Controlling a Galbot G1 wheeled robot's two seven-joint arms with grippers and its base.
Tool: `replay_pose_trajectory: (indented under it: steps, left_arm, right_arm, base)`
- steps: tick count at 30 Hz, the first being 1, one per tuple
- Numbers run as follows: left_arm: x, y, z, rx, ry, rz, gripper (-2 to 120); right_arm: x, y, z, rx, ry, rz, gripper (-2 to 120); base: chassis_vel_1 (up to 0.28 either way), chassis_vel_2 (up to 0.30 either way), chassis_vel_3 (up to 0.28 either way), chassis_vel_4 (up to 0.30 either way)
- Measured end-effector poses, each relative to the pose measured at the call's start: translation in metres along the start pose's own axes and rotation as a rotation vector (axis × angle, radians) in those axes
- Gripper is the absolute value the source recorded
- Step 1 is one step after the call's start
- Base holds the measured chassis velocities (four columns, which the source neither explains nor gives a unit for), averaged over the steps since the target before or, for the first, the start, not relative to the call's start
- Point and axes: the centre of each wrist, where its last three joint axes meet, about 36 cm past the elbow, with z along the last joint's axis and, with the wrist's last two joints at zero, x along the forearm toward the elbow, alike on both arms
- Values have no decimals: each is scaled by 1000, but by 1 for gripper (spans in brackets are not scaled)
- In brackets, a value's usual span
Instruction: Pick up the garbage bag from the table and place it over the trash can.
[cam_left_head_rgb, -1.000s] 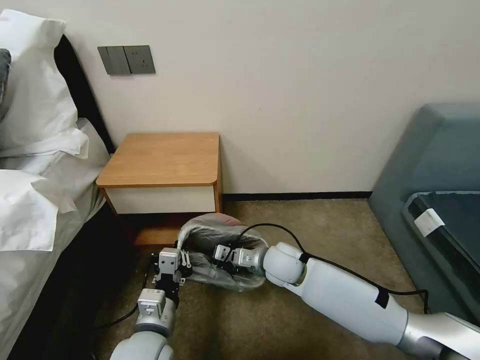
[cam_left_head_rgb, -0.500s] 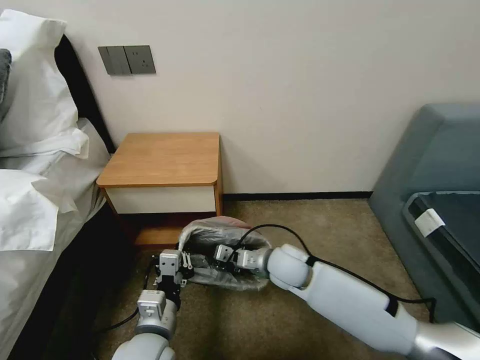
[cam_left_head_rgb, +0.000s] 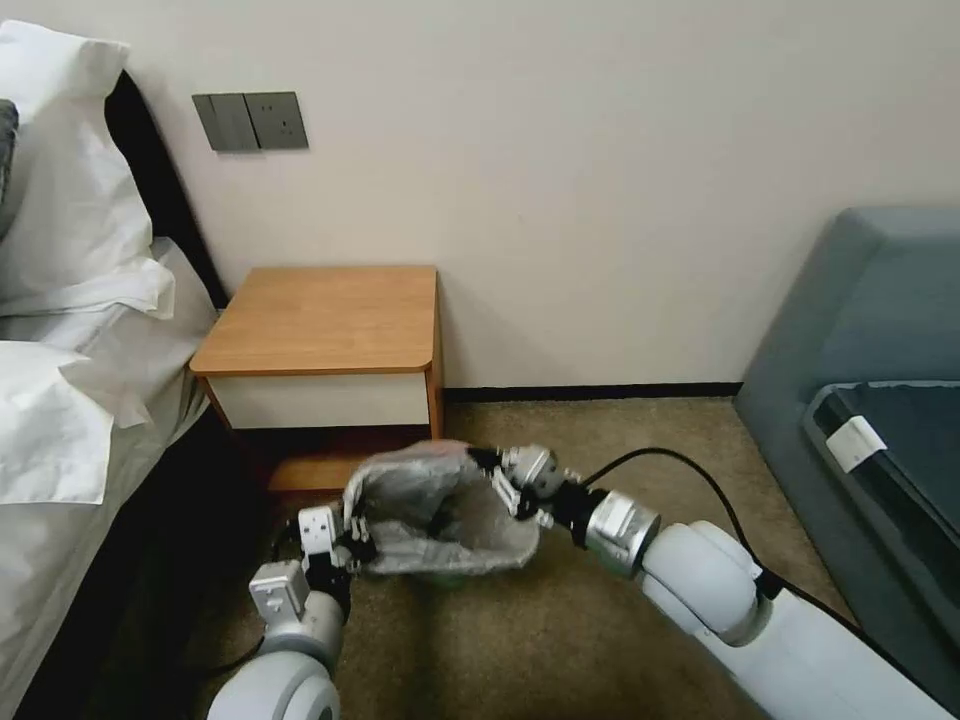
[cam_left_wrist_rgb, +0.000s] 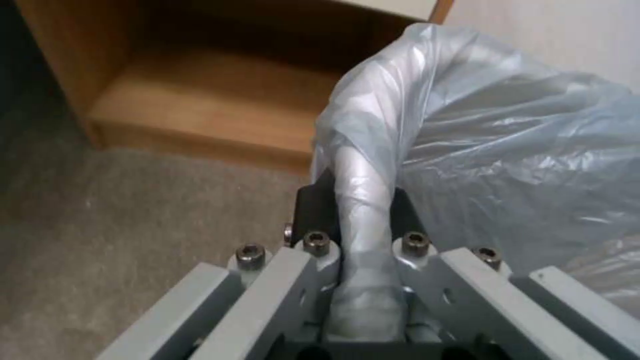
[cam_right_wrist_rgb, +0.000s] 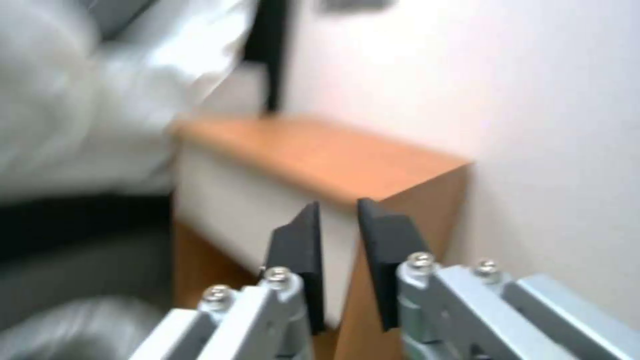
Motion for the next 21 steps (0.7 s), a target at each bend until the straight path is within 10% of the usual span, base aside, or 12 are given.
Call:
replay_pose_trajectory:
  steps: [8,21]
  left_arm:
    - [-25,12,17,38,107,72,2]
    - [-33,13,34,100,146,18,2]
  right_arm:
    - [42,-4,25,-245,-44,264,54]
    - [51,2,27,-277,-64,257,99]
  base:
    - [0,0,0,0]
    - [0,0,0,0]
